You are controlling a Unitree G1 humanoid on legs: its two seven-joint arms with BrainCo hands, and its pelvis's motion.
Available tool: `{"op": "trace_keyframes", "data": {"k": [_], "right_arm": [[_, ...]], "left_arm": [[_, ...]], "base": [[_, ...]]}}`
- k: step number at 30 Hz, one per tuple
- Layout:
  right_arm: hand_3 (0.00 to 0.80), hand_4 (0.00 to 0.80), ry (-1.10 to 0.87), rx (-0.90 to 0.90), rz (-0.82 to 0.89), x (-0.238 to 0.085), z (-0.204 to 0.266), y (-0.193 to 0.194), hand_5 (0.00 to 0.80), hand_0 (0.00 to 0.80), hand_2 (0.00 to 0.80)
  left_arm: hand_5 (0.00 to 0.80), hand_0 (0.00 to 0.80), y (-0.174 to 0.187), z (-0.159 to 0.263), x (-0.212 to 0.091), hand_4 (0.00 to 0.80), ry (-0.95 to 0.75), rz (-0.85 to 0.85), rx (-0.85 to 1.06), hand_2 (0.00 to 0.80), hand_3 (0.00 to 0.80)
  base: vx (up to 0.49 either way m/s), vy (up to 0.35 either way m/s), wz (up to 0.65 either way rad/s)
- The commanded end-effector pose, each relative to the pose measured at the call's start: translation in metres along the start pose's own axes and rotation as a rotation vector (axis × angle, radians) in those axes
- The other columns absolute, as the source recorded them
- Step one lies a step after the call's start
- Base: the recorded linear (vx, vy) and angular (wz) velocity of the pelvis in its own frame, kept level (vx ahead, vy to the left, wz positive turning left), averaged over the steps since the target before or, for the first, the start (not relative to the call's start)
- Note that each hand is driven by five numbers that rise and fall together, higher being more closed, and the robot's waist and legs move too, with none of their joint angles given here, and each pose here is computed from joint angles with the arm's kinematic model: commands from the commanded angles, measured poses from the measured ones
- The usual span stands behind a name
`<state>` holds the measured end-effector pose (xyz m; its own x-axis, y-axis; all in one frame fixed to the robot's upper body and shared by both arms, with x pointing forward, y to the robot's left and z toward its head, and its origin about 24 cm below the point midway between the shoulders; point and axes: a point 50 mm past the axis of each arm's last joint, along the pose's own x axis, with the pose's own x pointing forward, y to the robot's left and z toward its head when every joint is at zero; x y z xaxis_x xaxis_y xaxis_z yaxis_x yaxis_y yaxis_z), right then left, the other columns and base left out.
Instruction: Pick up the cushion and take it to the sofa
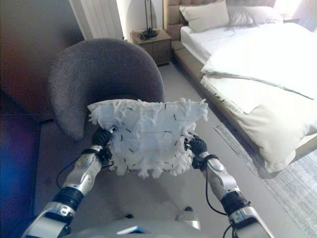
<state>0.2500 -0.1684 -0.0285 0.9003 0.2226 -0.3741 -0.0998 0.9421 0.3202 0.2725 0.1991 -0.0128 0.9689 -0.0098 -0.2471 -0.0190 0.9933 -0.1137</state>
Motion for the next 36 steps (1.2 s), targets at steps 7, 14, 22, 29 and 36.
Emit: {"op": "trace_keyframes", "data": {"k": [7, 14, 22, 29, 36], "right_arm": [[0.800, 0.800, -0.277, 0.055, 0.149, 0.022, 0.056, 0.046, 0.800, 0.800, 0.800], [0.800, 0.800, -0.241, 0.030, 0.113, 0.025, 0.070, 0.022, 0.800, 0.800, 0.800], [0.800, 0.800, -0.214, 0.024, 0.110, 0.013, 0.053, 0.000, 0.800, 0.800, 0.800], [0.800, 0.800, -0.194, 0.003, 0.192, 0.013, 0.048, 0.018, 0.800, 0.800, 0.800], [0.800, 0.800, -0.205, -0.070, 0.236, 0.006, 0.046, 0.019, 0.800, 0.800, 0.800]], "left_arm": [[0.800, 0.800, -0.064, 0.082, 0.038, 0.800, -0.284, -0.263, 0.009, 0.800, 0.800], [0.800, 0.800, -0.071, 0.075, 0.035, 0.800, -0.259, -0.308, 0.009, 0.800, 0.800], [0.800, 0.800, -0.067, 0.067, 0.028, 0.800, -0.262, -0.295, -0.003, 0.800, 0.800], [0.800, 0.800, -0.046, 0.058, 0.014, 0.800, -0.278, -0.197, -0.074, 0.800, 0.800], [0.800, 0.800, -0.050, 0.061, 0.013, 0.800, -0.300, -0.186, -0.088, 0.800, 0.800]], "base": [[0.131, -0.009, 0.33], [0.313, -0.063, 0.45], [0.426, -0.062, 0.26], [0.484, -0.190, -0.44], [0.318, -0.108, -0.27]]}}
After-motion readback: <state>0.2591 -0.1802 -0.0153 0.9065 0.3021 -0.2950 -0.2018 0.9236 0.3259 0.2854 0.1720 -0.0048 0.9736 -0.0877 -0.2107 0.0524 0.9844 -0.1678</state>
